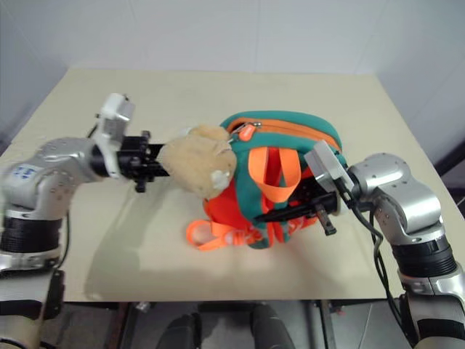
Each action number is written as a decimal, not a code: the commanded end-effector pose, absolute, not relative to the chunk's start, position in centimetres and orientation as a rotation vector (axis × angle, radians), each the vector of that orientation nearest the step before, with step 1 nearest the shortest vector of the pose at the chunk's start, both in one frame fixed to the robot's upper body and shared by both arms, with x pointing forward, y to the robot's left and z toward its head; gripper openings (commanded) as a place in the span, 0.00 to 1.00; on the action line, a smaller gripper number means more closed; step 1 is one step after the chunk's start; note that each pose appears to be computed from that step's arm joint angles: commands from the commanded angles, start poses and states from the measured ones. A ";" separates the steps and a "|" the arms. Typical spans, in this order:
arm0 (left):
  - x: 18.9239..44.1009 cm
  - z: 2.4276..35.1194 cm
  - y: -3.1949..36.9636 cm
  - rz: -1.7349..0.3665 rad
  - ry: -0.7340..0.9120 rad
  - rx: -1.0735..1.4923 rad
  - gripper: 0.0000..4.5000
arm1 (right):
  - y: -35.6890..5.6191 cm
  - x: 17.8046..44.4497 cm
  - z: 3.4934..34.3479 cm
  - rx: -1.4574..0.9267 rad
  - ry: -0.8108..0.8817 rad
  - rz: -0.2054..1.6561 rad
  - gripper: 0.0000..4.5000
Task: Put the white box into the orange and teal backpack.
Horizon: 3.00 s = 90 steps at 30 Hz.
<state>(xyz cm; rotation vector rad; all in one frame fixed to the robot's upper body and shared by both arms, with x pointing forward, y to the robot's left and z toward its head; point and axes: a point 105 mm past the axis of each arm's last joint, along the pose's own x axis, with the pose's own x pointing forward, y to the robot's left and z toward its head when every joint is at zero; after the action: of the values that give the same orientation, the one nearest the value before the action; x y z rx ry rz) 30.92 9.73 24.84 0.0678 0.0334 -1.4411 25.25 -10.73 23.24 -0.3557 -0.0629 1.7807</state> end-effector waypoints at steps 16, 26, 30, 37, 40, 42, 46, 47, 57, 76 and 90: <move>30.6 26.9 6.2 -1.502 0.077 0.085 0.70 | -10.2 25.4 23.4 -0.380 -0.100 1.751 0.01; 30.4 28.2 7.3 -1.488 0.051 0.125 1.00 | -10.1 25.6 23.4 -0.389 -0.101 1.738 0.01; 29.4 30.5 9.6 -1.477 0.014 0.104 1.00 | -10.2 25.6 23.3 -0.386 -0.098 1.729 0.01; 27.5 30.9 11.6 -1.478 0.018 0.068 1.00 | -10.4 25.4 23.1 -0.365 -0.100 1.724 0.01; 26.9 31.0 10.7 -1.515 -0.004 0.054 1.00 | -10.3 25.5 23.1 -0.362 -0.101 1.723 0.01; 26.5 31.1 10.3 -1.538 -0.020 0.032 1.00 | -10.2 25.6 23.1 -0.363 -0.102 1.724 0.01; 26.3 31.3 10.5 -1.496 -0.057 0.049 1.00 | -10.2 25.6 23.1 -0.366 -0.104 1.724 0.01; 26.3 31.6 10.6 -1.479 -0.082 0.050 1.00 | -10.2 25.6 23.1 -0.367 -0.103 1.722 0.01; 22.8 32.4 9.4 -1.478 -0.204 0.073 1.00 | -10.4 25.6 22.5 -0.362 -0.084 1.713 0.01; 21.6 29.1 7.7 -1.494 0.067 0.099 1.00 | -9.5 26.0 22.7 -0.322 -0.158 1.684 0.01; 23.2 29.0 8.5 -1.443 0.103 0.144 0.31 | -9.5 26.6 23.5 -0.282 -0.282 1.544 0.01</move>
<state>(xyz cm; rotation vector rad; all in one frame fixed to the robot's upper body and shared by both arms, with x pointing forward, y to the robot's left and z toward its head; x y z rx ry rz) 23.38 8.20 28.19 0.1215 0.1323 -1.4394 26.80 -9.35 21.88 -0.2555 -0.1814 1.5850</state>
